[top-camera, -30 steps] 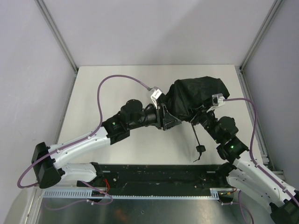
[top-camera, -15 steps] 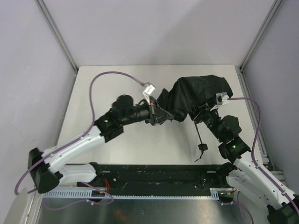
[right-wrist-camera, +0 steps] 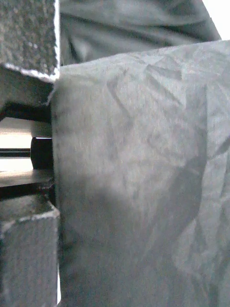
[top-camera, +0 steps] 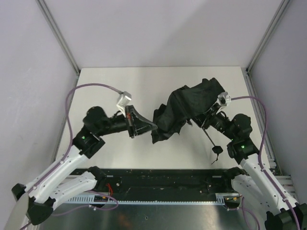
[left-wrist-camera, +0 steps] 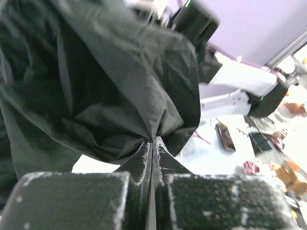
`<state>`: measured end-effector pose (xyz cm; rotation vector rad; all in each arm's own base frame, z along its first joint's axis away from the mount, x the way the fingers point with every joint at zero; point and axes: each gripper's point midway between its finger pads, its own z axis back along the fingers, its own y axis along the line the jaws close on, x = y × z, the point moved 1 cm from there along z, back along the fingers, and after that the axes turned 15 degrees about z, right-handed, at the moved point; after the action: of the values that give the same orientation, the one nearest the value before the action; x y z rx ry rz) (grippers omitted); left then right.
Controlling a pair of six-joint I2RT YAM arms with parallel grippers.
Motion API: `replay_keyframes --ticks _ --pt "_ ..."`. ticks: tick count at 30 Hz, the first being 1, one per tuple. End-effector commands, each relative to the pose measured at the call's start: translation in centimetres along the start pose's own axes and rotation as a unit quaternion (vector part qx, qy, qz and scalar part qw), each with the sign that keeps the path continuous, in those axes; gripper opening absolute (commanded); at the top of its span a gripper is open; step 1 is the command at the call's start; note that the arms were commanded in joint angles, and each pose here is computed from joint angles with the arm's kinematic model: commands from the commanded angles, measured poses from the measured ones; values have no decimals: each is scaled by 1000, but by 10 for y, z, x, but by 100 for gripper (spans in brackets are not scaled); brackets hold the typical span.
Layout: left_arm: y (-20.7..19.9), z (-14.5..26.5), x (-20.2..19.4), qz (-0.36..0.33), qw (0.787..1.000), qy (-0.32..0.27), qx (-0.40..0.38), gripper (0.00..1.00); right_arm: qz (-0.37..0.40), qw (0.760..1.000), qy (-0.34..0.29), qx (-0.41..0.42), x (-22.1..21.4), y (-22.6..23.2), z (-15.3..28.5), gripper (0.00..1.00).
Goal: Put away the umbrella
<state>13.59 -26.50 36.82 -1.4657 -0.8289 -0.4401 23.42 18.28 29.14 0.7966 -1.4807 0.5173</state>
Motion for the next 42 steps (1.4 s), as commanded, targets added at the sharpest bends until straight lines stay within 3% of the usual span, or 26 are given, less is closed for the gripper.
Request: replay_keyframes --ticks 1,7,8,10,14,17,18,21,25,28,29,32,33,38,42 --pt "33 1 -41 49 996 72 15 8 45 997 -35 47 35 20 1 0" --pt "46 25 -28 41 997 23 60 68 35 999 -21 15 23 19 -12 0" --pt "45 30 -21 36 997 10 68 82 35 999 -15 7 18 19 -16 0" --pt "40 37 -10 27 997 -7 74 95 39 999 1 -5 6 22 -23 0" --pt "49 37 -10 53 994 -9 93 99 34 999 3 -7 -1 29 -32 0" --pt "77 35 -33 95 988 14 118 97 27 1000 3 -9 -3 28 -35 0" --pt "88 36 -44 112 985 21 130 87 26 1000 6 -14 -4 26 -34 0" --pt "125 45 -83 163 969 32 182 43 19 999 9 -34 -8 12 -30 0" --pt "151 57 -123 208 952 32 224 41 3 999 14 -34 -18 1 -24 0" --pt "152 58 -127 213 949 28 229 36 3 999 23 -35 -27 -4 -21 0" --pt "145 57 -120 207 953 22 218 43 2 999 27 -34 -30 -5 -21 0" --pt "111 50 -85 162 972 -6 171 87 1 999 33 -24 -35 -3 -21 0" --pt "100 49 -74 149 976 -14 158 93 1 999 35 -23 -36 -2 -21 0" --pt "73 43 -52 197 971 -37 132 99 -4 999 31 -22 -33 0 -20 0" --pt "92 42 -53 300 934 -85 173 99 -7 1000 16 -17 -25 4 -20 0"
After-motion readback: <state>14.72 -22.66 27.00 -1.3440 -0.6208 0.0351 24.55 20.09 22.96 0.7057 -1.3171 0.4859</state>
